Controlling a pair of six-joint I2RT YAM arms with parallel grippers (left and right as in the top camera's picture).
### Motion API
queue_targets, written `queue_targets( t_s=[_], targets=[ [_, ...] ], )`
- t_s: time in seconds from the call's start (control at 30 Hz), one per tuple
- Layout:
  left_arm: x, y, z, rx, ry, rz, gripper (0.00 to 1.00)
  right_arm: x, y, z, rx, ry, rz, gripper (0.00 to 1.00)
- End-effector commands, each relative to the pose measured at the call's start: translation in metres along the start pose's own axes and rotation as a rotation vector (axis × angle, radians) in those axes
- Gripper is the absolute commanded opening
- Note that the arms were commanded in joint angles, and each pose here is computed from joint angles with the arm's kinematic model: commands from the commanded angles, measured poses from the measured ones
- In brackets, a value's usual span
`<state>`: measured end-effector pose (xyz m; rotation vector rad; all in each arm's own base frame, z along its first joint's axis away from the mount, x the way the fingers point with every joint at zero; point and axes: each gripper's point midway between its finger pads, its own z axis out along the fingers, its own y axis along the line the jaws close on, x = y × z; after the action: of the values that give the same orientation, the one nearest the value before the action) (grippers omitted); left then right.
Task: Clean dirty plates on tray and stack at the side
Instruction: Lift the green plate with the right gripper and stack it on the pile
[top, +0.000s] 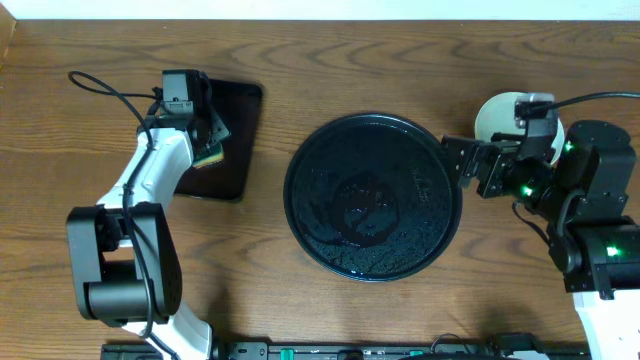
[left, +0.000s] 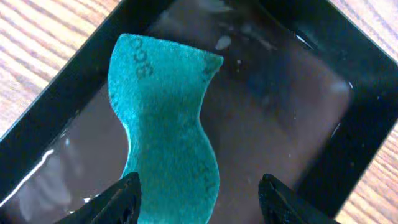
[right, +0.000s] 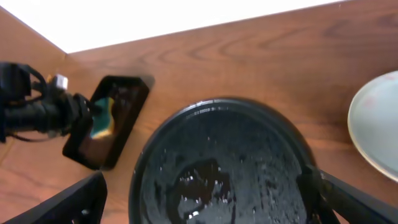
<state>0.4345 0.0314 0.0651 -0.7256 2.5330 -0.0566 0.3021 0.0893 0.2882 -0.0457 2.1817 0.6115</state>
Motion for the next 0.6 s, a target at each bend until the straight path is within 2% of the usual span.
queue_targets(
  t_s=[0.0,0.13,0.33,0.53,0.57],
  targets=[
    [-0.014,-0.008,-0.037,0.051,-0.06,0.002,0.62,-0.002,0.005,-0.011,0.012,-0.016,-0.059,0.99],
    [-0.019,-0.018,-0.087,0.14,-0.1,0.001,0.61,-0.001,0.009,-0.021,0.009,-0.032,-0.065,0.99],
    [-0.001,-0.035,-0.167,0.329,-0.094,0.019,0.61,0.013,0.018,-0.051,0.008,-0.043,-0.085,0.99],
    [0.038,-0.021,-0.203,0.312,-0.026,0.038,0.62,0.042,0.005,-0.081,0.113,-0.029,-0.07,0.99],
    [0.042,-0.019,-0.204,0.305,-0.011,0.04,0.77,0.046,0.0,-0.085,0.14,-0.031,-0.068,0.99]
  ],
)
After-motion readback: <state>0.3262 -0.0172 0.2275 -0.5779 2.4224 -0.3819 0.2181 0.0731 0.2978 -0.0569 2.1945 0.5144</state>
